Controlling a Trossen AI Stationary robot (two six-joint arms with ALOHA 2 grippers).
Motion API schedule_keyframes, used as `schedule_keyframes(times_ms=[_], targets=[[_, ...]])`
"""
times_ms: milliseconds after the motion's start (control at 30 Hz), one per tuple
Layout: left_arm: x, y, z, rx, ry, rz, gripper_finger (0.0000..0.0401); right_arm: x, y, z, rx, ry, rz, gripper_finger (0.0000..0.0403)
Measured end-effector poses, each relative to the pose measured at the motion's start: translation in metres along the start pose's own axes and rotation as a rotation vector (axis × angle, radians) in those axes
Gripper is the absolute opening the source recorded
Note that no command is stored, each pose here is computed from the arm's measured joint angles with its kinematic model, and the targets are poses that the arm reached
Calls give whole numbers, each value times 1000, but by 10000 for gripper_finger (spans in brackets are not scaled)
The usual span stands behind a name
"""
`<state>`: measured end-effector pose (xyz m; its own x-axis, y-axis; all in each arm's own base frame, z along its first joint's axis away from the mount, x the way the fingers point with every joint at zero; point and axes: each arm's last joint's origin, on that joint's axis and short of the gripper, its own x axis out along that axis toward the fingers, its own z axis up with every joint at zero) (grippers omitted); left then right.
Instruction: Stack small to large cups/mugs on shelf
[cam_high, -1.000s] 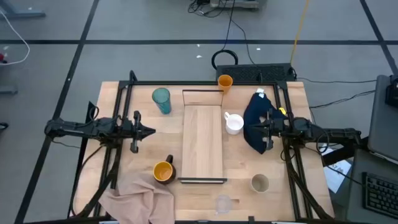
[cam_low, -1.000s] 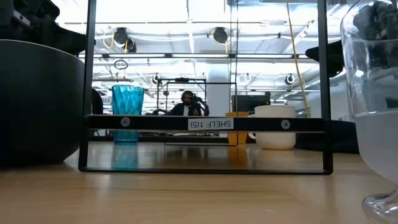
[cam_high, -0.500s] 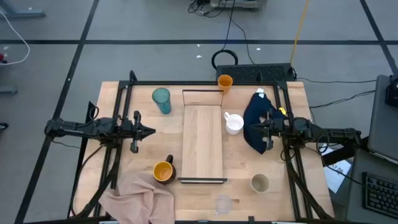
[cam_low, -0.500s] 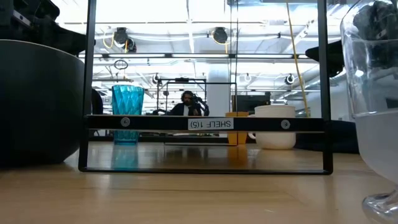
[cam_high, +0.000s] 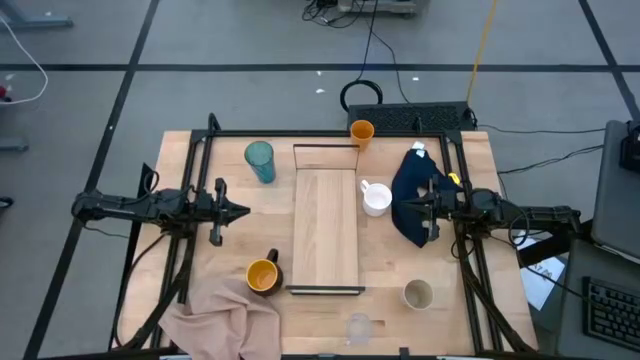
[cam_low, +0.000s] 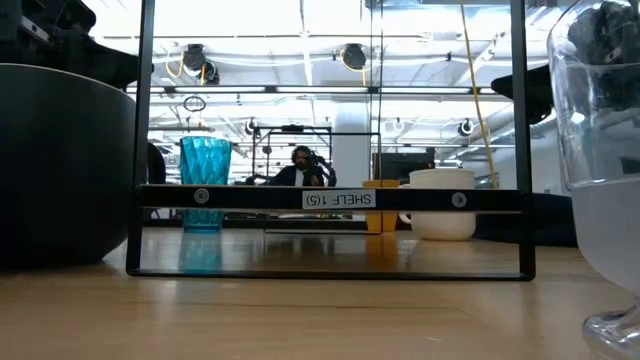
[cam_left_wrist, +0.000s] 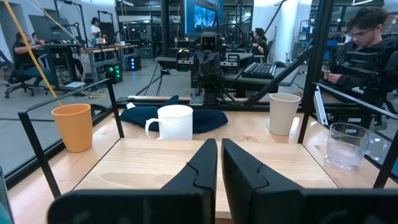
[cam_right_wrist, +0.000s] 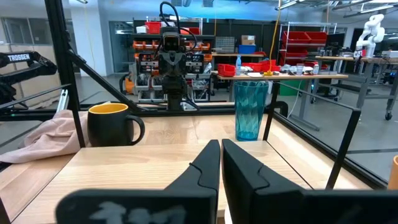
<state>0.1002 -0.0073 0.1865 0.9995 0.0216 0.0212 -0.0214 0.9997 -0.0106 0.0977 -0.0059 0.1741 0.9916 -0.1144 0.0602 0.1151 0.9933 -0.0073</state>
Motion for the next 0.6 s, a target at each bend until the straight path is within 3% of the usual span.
schedule_keyframes(times_ms=[467, 600], targets=[[0, 0, 0, 0, 0, 0, 26, 0, 0, 2, 3, -23, 0, 9], [0, 0, 2, 10, -20, 8, 26, 0, 0, 8, 93, -83, 3, 9]])
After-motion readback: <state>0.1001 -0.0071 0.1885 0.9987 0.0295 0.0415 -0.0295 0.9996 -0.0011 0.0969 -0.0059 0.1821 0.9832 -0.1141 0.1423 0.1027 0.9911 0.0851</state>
